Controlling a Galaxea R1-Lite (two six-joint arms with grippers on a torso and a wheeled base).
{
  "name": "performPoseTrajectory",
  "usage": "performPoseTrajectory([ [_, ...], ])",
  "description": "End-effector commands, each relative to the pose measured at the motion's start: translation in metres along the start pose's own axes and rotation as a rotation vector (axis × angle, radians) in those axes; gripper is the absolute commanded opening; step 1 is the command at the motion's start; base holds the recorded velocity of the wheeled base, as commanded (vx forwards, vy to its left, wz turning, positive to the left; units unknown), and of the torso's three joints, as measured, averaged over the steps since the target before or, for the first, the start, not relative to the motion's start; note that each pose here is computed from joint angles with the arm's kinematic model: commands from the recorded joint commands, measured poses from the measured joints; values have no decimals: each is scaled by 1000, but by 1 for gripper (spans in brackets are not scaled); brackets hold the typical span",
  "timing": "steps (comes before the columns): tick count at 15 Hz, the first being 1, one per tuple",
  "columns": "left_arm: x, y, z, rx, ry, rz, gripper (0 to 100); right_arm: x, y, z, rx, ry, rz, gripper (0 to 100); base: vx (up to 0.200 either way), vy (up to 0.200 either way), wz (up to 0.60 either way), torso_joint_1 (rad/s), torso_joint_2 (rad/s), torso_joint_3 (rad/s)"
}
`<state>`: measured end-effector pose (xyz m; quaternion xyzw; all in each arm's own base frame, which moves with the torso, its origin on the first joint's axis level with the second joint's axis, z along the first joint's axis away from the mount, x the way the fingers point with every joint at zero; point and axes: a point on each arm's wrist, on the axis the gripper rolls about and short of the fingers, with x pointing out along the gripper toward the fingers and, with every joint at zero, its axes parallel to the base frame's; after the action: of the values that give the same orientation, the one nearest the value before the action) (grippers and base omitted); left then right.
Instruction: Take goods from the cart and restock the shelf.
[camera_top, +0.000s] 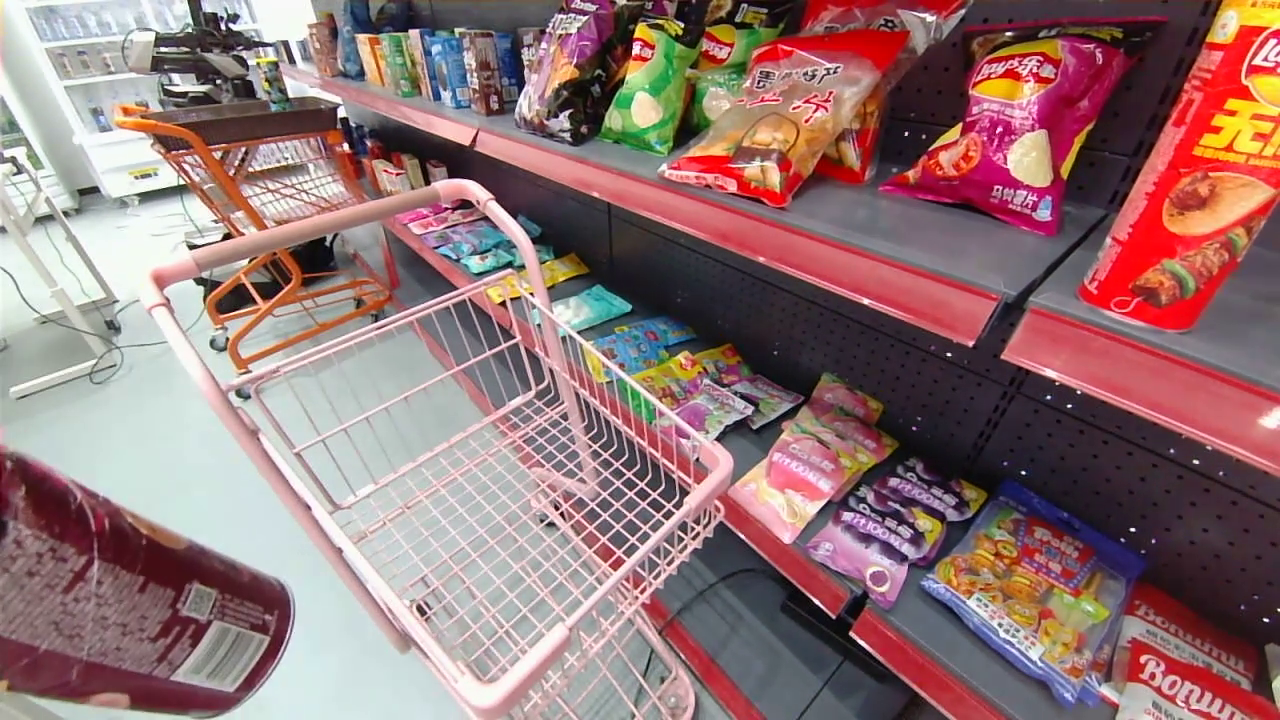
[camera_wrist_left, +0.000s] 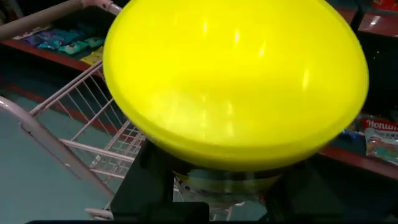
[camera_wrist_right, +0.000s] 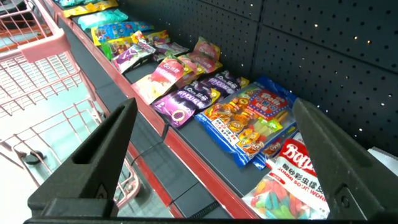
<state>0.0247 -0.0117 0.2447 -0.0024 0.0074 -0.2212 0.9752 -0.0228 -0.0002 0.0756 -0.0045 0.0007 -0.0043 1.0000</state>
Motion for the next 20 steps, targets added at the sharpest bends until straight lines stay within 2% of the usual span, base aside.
performPoseTrajectory([
  [1,-15,0,-13,16,-27,12,0,0,0,0,0,0,1,100,0,0,0,0,0,0],
  [4,-22,1,-40,51,1,60,0,0,0,0,0,-1,1,100,0,0,0,0,0,0],
  [5,-24,1,-42,51,-1,67,0,0,0,0,0,0,1,100,0,0,0,0,0,0],
  [10,-25,2,-41,50,-5,115,0,0,0,0,0,0,1,100,0,0,0,23,-104,-73],
  [12,-25,4,-41,51,-4,199,0,0,0,0,0,0,1,100,0,0,0,107,-427,-298],
  [13,-24,4,-41,53,0,210,0,0,0,0,0,0,1,100,0,0,0,144,-476,-339],
  [15,-24,4,-42,75,7,208,0,0,0,0,0,-1,1,100,0,0,0,154,-510,-344],
  [20,-24,4,-43,78,10,207,0,0,0,0,0,0,2,100,0,0,0,183,-533,-347],
])
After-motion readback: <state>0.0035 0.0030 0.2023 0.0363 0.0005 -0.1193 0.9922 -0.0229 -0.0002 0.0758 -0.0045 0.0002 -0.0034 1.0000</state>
